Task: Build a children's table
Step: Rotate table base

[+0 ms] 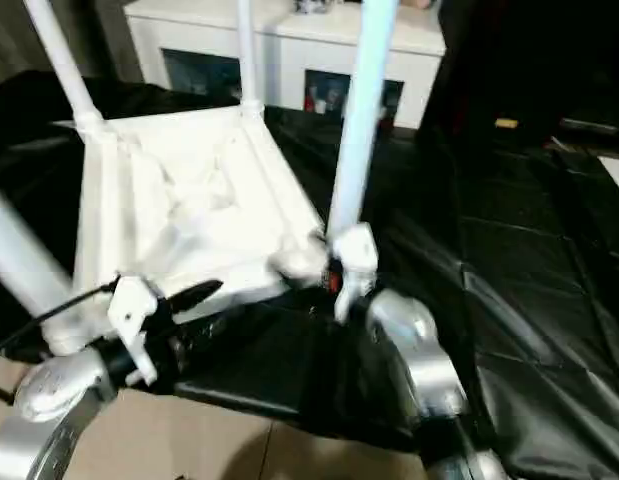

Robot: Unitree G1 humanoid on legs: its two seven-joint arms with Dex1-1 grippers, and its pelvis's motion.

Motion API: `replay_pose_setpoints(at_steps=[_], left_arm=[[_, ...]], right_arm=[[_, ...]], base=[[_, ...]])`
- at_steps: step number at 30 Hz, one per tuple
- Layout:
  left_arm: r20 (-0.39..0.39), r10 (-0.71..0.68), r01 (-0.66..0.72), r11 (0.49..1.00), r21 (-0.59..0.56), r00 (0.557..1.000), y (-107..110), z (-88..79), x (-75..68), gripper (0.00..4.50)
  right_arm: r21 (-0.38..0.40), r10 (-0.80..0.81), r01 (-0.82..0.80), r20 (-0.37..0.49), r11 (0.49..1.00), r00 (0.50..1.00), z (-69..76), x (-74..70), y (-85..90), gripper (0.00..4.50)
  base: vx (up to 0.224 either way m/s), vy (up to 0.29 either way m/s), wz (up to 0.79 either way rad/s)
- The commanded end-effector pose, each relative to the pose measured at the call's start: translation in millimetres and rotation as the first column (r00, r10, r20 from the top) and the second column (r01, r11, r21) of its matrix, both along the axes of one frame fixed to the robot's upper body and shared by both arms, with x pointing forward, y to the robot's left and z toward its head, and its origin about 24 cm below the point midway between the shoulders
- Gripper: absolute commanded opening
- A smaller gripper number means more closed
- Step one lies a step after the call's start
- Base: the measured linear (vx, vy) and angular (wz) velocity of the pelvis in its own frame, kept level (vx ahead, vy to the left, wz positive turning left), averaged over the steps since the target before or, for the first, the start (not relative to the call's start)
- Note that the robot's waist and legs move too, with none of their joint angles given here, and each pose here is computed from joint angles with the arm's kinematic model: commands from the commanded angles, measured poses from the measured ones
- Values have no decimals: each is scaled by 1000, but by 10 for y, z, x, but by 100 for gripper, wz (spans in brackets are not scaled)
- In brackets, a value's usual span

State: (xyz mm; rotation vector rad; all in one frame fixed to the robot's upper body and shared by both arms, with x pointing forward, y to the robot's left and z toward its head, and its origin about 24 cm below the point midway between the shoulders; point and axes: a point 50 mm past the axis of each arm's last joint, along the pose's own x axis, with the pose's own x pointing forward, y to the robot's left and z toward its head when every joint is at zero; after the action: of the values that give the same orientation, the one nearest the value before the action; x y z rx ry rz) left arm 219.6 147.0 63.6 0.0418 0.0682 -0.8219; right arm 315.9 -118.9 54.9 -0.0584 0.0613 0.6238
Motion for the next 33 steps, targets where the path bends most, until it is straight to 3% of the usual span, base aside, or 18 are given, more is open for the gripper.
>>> replay_pose_setpoints(at_steps=[1, 5, 9, 13, 15, 16, 18, 21, 27, 32, 33], left_arm=[[9, -19, 19, 1000, -11, 1000, -25, 53, -28, 279], [3, -59, 59, 997, -41, 998, -92, 89, -58, 279], [-14, -120, 119, 991, -68, 993, -158, 103, -90, 279], [-35, -161, 159, 986, -58, 986, -138, 89, -143, 279], [-45, -172, 169, 983, -71, 984, -83, 117, -173, 279], [-45, -172, 169, 983, -71, 984, -83, 117, -173, 279], [-63, -187, 182, 980, -87, 980, 38, 152, -220, 279], [-67, -182, 178, 982, -64, 981, 196, 167, -241, 279], [-55, -109, 107, 993, -40, 992, 484, 213, -129, 279], [-69, -82, 80, 996, -29, 994, 679, 201, -124, 279], [-47, -50, 48, 998, -26, 998, 730, 216, -69, 279]], right_arm=[[-55, -150, 149, -9, 987, 989, -47, 98, -226, 450], [-75, -349, 345, -35, 935, 937, -119, 264, -495, 450], [-92, -541, 536, -46, 839, 840, -147, 389, -790, 450], [-102, -579, 575, -17, 812, 815, -78, 449, -905, 450], [13, -489, 490, -39, 872, 871, -7, 469, -805, 450], [13, -489, 490, -39, 872, 871, -7, 469, -805, 450], [100, -342, 341, -15, 935, 940, 50, 430, -633, 450], [139, -194, 188, 30, 972, 981, 72, 333, -463, 450], [136, -40, 29, 82, 990, 996, 90, 81, -321, 450], [87, -57, 50, 73, 995, 996, 35, -43, -408, 450], [58, -121, 117, 65, 991, 991, 3, -57, -490, 450]], base=[[0, 0, 0], [0, 0, 0], [0, 0, 0], [0, 0, 0], [0, 0, 0], [0, 0, 0], [0, 0, 0], [0, 0, 0], [0, 0, 0], [0, 0, 0], [0, 0, 0]])
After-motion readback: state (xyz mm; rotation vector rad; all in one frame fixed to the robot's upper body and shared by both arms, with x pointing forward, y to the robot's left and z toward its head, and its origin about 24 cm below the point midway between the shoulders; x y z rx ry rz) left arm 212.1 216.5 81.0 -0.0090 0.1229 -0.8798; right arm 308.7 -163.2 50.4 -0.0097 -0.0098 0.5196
